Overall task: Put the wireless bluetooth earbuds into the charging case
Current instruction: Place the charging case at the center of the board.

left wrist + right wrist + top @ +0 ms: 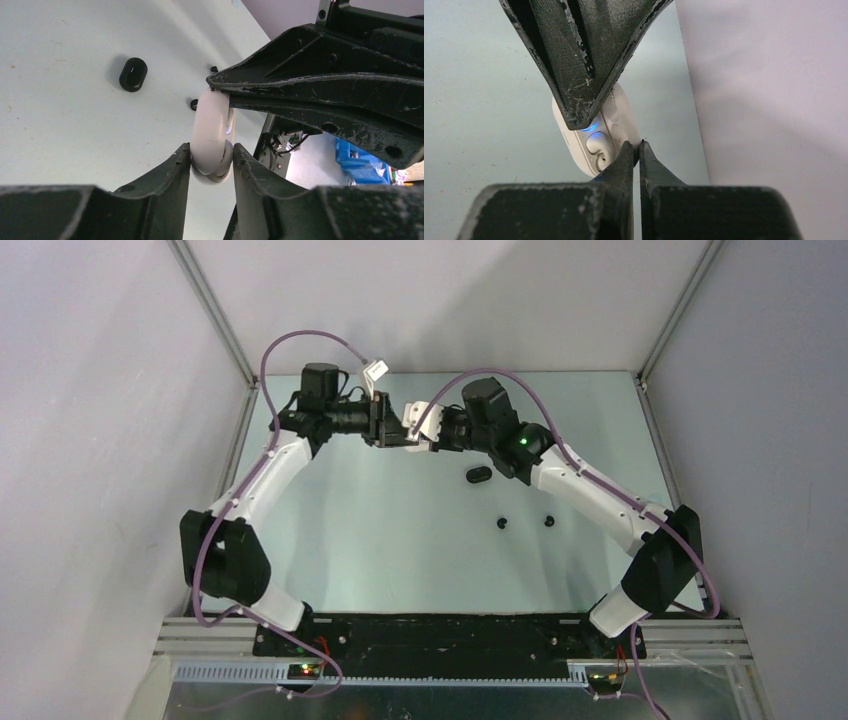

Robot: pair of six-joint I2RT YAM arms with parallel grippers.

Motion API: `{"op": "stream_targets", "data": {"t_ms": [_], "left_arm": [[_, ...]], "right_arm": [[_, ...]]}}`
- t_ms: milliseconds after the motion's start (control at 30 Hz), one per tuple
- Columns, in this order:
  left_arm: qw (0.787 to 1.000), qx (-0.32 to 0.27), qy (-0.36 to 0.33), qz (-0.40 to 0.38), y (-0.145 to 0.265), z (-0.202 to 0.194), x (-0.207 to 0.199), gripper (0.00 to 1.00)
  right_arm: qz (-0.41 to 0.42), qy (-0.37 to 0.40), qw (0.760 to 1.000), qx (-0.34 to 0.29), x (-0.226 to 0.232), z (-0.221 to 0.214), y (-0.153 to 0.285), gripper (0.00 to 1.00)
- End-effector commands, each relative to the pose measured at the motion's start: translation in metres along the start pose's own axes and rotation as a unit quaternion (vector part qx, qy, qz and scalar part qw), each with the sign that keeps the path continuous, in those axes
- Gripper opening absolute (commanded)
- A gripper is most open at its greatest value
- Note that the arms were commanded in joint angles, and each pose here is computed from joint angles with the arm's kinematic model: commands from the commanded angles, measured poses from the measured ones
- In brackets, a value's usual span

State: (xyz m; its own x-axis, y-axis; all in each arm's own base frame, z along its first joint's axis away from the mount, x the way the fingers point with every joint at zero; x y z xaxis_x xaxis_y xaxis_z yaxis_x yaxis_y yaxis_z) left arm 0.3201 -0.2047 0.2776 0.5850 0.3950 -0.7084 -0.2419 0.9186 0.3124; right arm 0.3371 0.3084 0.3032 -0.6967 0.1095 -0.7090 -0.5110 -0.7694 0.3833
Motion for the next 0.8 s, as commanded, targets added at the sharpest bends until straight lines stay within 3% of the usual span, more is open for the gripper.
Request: {"op": "stream_targets", "data": {"t_ms": [0, 167, 333, 400, 433, 500, 600, 633, 767], "left_arm": [[1.000, -0.018, -0.004, -0.017, 0.001, 0.016, -0.010, 0.37], [1.000, -0.021, 0.005, -0.015, 0.001, 0.017, -0.006, 0.28], [1.000, -0.019, 0.012, -0.015, -0.001, 0.014, -0.003, 0.26], [1.000, -0.018, 0.013, -0.020, 0.000, 0.014, -0.005, 0.36], [1.000, -0.019, 0.012, -0.020, 0.001, 0.014, -0.005, 0.50], [0.999, -0.023, 0.004, -0.025, 0.005, 0.017, -0.009, 0.63], [0.999, -0.033, -0.005, -0.029, 0.015, 0.024, -0.012, 0.75], [0.999, -0.036, -0.010, -0.034, 0.019, 0.027, -0.015, 0.84], [0.998, -0.052, -0.019, -0.033, 0.035, 0.032, -0.016, 0.98]], "right_arm": [[-0.035, 0.029, 0.999, -0.025, -0.016, 0.017, 0.010, 0.00], [-0.038, 0.035, 0.998, -0.026, -0.016, 0.018, 0.010, 0.00], [-0.042, 0.037, 0.998, -0.022, -0.016, 0.017, 0.010, 0.00], [-0.043, 0.037, 0.998, -0.021, -0.017, 0.016, 0.010, 0.00], [-0.043, 0.037, 0.998, -0.020, -0.016, 0.016, 0.010, 0.00], [-0.042, 0.037, 0.998, -0.019, -0.016, 0.015, 0.010, 0.00], [-0.042, 0.038, 0.998, -0.017, -0.015, 0.014, 0.009, 0.00], [-0.042, 0.038, 0.998, -0.017, -0.016, 0.014, 0.009, 0.00], [-0.046, 0.039, 0.998, -0.018, -0.017, 0.015, 0.009, 0.00]]}}
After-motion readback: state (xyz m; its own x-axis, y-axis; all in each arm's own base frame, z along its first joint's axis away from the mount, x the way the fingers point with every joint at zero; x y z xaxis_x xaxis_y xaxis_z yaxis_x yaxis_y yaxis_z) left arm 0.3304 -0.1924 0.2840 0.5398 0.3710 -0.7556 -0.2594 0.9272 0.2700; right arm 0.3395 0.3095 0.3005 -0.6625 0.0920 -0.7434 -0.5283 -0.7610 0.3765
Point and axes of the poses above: each gripper's point midway between its finger pads, its own y axis back along the fingers, its own x axis along the line the jaws close on, z = x × y, the point moved 4 cm from there along y, back along the fingers, and after that the axes turned 8 degrees about y, right-handed, at the moved point
